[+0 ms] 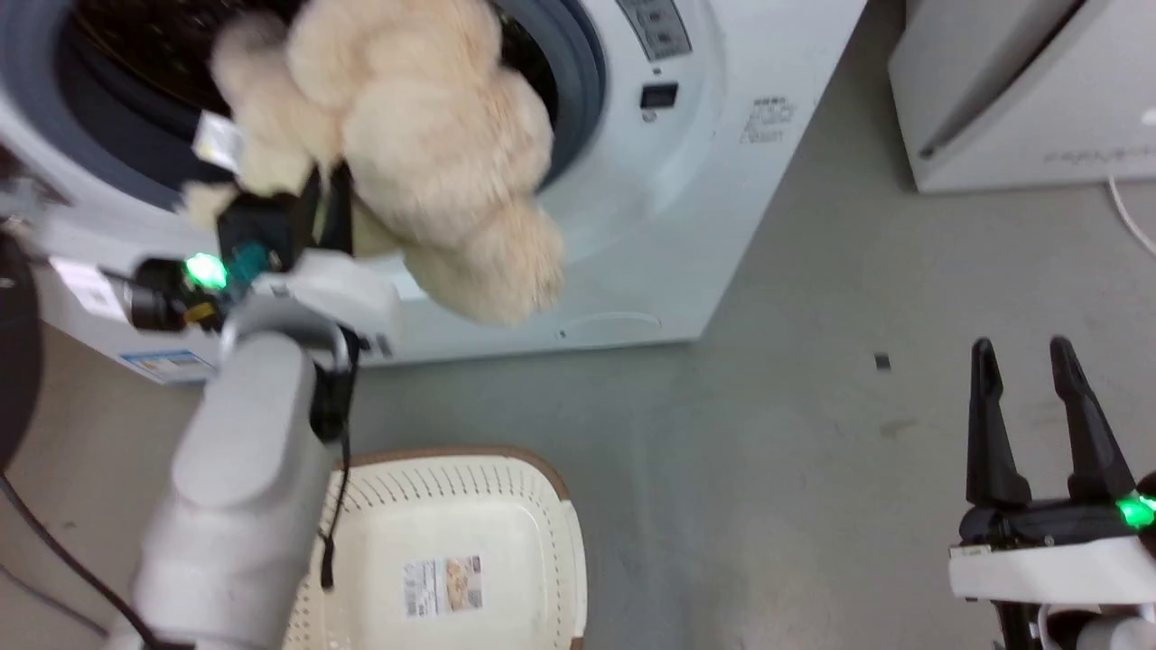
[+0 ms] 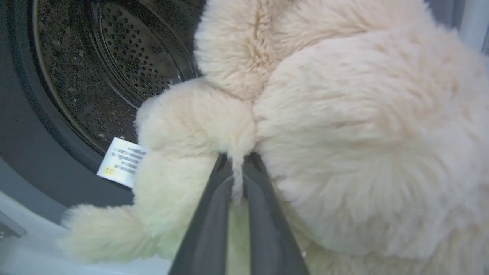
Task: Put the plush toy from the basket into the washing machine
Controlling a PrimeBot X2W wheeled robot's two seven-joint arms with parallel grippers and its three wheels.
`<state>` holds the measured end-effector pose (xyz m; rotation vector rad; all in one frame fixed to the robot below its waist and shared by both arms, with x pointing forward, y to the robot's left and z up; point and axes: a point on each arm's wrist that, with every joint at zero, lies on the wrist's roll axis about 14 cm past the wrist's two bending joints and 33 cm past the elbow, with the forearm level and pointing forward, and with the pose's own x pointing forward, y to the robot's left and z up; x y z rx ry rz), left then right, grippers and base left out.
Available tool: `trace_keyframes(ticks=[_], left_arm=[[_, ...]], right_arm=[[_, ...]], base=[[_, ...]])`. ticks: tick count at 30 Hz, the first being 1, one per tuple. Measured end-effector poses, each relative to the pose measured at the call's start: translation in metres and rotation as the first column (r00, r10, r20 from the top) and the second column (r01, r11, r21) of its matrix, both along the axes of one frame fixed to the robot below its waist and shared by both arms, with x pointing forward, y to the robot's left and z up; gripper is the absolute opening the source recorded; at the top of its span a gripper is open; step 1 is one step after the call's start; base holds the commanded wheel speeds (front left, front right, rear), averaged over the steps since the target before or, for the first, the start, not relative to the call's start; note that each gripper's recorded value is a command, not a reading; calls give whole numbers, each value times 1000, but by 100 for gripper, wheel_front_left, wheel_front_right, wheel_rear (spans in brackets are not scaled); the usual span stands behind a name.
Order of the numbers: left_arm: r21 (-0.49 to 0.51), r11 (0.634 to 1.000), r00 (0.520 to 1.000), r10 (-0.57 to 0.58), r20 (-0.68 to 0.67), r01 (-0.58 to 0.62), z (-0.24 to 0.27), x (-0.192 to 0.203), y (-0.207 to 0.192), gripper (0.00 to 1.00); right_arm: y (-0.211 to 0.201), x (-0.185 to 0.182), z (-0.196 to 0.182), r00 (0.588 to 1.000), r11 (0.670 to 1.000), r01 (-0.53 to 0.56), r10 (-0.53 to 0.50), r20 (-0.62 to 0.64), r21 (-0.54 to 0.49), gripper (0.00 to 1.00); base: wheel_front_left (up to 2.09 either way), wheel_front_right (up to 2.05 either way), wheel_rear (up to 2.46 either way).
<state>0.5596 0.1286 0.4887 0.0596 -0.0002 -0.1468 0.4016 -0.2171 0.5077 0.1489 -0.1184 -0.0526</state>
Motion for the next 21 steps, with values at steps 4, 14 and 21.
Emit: trace_keyframes(ticks=[4, 14, 21], left_arm=[[14, 1000, 1000, -4, 9, 4, -5, 33, -3, 0], [31, 999, 999, 37, 28, -38, -26, 118, 6, 0], [38, 998, 997, 41, 69, -44, -36, 174, 7, 0]], right_arm=[[-4, 13, -12, 1000, 1000, 10, -11, -25, -4, 100], [-28, 32, -41, 993, 997, 75, -76, -86, -12, 100], [-43, 37, -69, 981, 993, 113, -116, -154, -30, 100]], base=[[0, 0, 0], [0, 0, 0], [0, 0, 0]])
